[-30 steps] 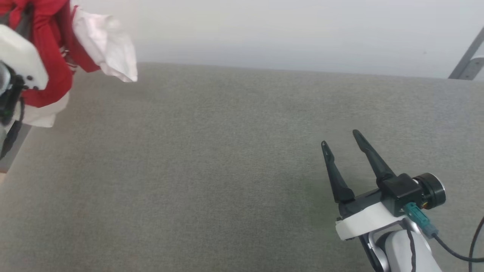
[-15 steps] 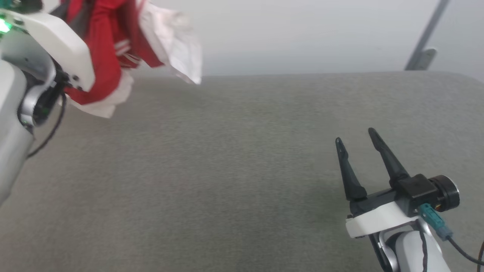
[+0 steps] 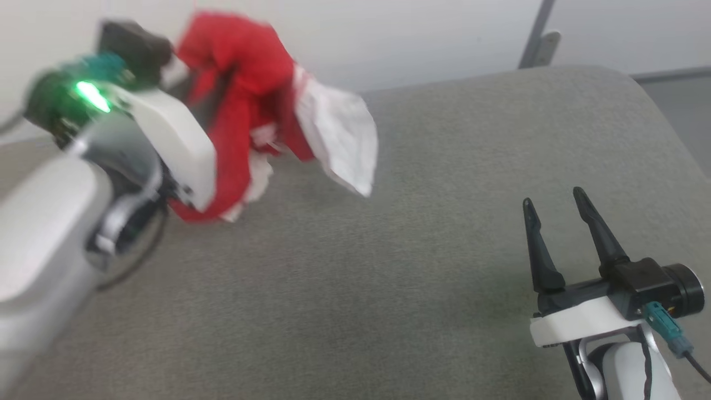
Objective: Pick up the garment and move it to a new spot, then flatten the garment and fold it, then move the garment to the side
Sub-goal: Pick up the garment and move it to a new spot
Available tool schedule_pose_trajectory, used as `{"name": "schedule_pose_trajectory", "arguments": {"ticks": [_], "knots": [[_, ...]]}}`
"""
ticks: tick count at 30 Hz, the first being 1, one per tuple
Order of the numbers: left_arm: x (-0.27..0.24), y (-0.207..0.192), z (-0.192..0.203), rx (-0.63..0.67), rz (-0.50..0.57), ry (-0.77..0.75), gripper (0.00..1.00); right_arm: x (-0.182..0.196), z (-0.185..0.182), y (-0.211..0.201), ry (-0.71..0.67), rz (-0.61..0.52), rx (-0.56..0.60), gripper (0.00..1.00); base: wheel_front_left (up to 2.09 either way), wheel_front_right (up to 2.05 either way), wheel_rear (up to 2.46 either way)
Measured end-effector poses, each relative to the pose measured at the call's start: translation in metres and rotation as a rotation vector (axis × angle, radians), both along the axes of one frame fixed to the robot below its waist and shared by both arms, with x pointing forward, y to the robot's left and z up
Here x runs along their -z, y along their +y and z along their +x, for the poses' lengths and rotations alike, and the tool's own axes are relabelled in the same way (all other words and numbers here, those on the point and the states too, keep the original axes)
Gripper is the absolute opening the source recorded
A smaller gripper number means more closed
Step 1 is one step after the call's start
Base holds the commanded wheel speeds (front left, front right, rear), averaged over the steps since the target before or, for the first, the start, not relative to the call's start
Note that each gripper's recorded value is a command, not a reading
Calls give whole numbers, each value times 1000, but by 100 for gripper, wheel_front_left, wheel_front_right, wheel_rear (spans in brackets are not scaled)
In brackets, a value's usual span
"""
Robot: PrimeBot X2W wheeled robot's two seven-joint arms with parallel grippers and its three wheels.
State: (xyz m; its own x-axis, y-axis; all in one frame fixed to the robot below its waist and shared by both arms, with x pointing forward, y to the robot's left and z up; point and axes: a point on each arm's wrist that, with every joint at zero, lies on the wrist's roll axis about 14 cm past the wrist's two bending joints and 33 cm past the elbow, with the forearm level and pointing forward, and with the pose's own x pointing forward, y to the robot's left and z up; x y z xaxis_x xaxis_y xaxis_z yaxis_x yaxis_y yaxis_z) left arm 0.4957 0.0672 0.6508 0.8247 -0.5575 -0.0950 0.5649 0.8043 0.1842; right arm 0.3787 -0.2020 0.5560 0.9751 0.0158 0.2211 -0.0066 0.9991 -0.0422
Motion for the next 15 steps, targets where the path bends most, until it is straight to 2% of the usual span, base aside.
{"name": "schedule_pose_trajectory", "arguments": {"ticks": [7, 15], "knots": [[73, -27, -16, 70, 44, 189, 0, 8, -6, -10, 23, 8, 31, 100, 0, 0, 0], [155, -35, -34, 82, 89, 411, 0, 15, -4, -11, 46, 21, 34, 100, 0, 0, 0]]}}
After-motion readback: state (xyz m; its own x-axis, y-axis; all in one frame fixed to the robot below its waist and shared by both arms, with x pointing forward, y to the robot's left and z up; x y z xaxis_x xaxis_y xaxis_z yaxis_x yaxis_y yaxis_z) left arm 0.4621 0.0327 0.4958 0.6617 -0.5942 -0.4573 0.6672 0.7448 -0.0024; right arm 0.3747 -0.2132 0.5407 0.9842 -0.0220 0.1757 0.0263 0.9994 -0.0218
